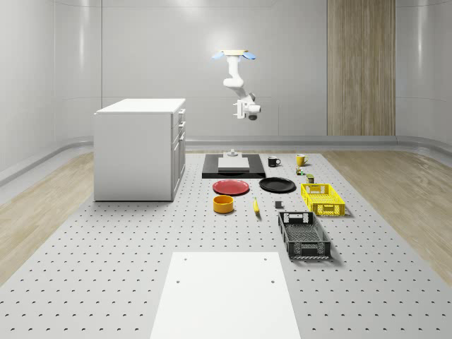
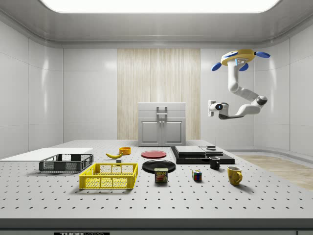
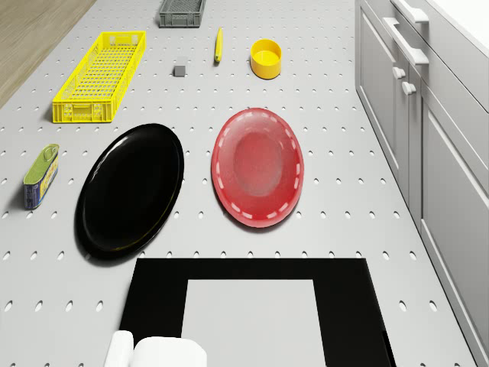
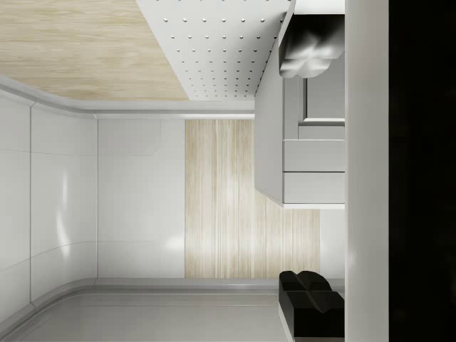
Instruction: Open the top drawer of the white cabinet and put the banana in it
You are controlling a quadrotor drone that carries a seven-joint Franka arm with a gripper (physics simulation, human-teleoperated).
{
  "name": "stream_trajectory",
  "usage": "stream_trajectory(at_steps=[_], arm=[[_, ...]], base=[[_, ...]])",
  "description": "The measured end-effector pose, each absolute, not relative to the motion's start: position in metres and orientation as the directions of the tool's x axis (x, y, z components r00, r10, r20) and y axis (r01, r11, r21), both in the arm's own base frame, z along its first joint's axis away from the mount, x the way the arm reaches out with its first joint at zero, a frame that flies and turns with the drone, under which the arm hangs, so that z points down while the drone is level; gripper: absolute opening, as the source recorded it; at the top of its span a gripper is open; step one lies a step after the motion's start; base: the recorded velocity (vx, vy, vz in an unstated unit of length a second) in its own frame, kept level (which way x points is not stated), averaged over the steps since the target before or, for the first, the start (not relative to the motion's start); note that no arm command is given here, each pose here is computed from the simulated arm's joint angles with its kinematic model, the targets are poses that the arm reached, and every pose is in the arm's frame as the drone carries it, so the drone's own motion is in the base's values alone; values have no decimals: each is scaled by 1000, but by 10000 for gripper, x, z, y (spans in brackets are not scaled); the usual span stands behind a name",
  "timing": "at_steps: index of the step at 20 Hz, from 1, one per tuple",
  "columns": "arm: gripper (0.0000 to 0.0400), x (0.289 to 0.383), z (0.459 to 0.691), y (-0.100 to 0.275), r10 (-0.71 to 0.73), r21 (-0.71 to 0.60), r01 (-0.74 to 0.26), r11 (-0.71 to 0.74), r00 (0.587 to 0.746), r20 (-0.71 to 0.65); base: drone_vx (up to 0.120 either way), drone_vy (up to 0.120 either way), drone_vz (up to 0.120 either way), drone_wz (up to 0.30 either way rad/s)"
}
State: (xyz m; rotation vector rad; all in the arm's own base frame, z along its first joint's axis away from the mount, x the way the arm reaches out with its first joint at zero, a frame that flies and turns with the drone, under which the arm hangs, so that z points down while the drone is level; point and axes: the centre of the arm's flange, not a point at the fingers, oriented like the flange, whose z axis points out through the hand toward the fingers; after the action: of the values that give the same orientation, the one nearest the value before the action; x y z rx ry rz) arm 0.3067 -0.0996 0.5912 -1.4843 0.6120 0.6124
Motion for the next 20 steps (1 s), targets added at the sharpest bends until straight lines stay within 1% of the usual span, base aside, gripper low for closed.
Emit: stream_trajectory(at_steps=[20], arm=[[400,3067,5911,-997,0,-709,-706,-1,709,-706]], base=[[120,-120,0,0]])
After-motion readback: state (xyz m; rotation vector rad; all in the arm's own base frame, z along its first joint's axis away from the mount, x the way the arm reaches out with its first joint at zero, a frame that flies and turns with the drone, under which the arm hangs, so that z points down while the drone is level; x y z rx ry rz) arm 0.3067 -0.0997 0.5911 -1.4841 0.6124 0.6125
